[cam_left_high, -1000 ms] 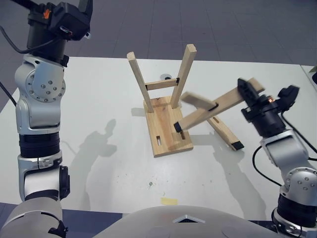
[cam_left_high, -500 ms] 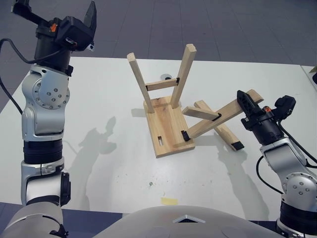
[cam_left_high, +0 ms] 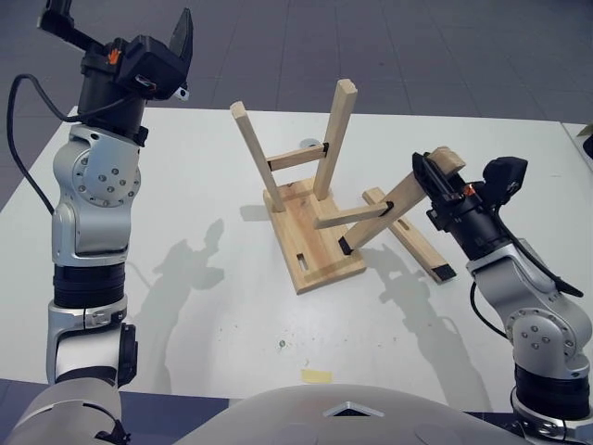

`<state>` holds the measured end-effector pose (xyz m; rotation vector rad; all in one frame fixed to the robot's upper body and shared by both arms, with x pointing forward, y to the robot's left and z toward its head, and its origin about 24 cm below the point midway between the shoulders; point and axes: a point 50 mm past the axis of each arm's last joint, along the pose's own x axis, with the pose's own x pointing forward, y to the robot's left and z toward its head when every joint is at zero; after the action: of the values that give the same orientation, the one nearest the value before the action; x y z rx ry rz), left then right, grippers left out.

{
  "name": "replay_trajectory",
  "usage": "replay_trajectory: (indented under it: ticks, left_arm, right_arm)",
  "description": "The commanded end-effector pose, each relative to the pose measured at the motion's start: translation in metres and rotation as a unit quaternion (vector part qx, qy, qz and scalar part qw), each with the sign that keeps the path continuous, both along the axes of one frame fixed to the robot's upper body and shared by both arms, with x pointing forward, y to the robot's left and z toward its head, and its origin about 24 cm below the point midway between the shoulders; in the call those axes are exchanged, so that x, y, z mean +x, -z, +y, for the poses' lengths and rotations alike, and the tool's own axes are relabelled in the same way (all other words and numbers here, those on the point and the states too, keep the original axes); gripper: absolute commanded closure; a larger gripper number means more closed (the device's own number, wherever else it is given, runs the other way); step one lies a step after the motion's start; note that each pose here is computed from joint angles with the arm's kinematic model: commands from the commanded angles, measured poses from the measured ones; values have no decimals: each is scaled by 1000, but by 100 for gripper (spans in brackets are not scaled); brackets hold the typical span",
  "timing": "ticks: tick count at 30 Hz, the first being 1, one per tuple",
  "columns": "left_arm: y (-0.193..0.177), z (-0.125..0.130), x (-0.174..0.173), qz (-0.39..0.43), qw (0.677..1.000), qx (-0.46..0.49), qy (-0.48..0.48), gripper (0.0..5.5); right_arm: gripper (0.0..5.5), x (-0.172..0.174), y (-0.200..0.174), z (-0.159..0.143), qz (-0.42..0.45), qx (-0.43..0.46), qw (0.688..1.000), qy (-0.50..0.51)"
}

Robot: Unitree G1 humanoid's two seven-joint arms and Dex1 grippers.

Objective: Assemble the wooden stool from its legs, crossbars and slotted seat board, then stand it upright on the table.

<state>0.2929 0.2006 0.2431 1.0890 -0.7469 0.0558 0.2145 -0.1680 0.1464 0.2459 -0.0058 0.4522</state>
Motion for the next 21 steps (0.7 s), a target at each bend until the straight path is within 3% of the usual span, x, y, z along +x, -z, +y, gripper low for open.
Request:
replay_trajectory:
  ticks: [1, 7, 12, 20, 21]
  left_arm:
    - [5, -3, -1, 14, 1000, -5, 7, 10]
    - [8, -9, -2, 22, 1000, -7, 19, 10]
    - [10, -14, -1, 27, 999, -10, 28, 10]
    - [13, -16, 1, 33, 999, -19, 27, 10]
    - [14, -16, 1, 35, 999, -19, 27, 10]
  right_arm:
    - [445, -25, 68, 12, 174, -140, 975, -3]
    - [445, -36, 101, 8, 258, -96, 960, 50]
    - [447, -2, 58, 34, 106, -36, 993, 28]
    - [447, 15, 19, 38, 10, -17, 999, 39]
    - [409, 16, 14, 38, 0, -8, 999, 37]
